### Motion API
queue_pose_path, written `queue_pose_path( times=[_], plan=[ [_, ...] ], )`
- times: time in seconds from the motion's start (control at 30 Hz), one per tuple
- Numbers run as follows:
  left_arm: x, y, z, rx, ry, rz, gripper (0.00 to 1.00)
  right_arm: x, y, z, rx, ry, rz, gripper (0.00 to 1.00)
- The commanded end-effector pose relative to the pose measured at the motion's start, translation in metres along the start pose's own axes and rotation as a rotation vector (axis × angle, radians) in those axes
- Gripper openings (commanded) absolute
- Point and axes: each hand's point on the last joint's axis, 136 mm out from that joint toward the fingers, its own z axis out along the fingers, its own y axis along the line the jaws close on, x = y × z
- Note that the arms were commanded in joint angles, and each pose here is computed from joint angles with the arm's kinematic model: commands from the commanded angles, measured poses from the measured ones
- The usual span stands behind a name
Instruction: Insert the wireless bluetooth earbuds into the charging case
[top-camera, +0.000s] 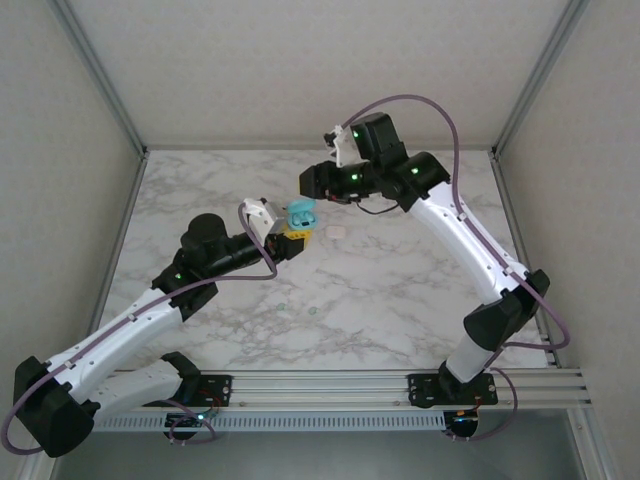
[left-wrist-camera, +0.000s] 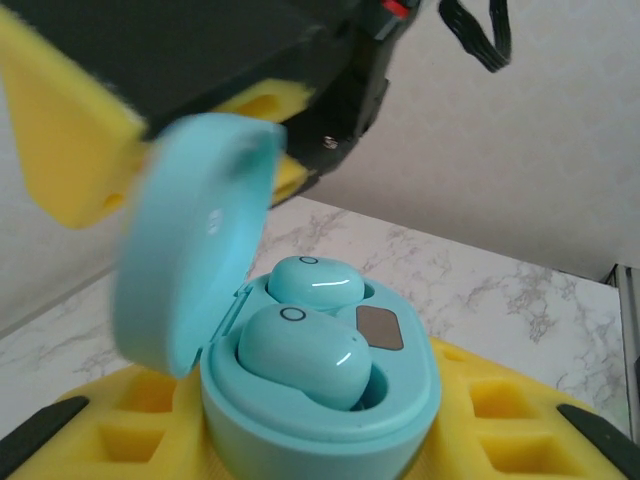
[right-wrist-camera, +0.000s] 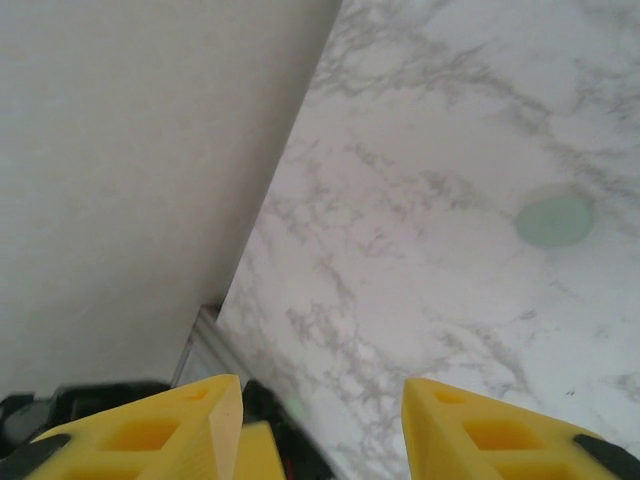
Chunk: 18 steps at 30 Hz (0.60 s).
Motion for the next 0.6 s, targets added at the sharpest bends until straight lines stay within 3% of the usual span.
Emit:
queue_pose_path(
  times=[0.0,0.3,0.57],
  plan=[
    [-0.031,-0.001,-0.003,-0.007,-0.08,-0.007,0.09,0.023,0.02,-0.02,-0.097,0.042,-0.029,0.5],
    [-0.043,-0.008,0.001,0.04,-0.11,-0.015,0.1,0.04,0.033,-0.034,-0.338,0.066,0.06,0.62],
    [-0.057,-0.014,0.001,0.081,-0.159,-0.027,0.1,0.052,0.045,-0.029,-0.518,0.169,0.138,0.59]
  ],
)
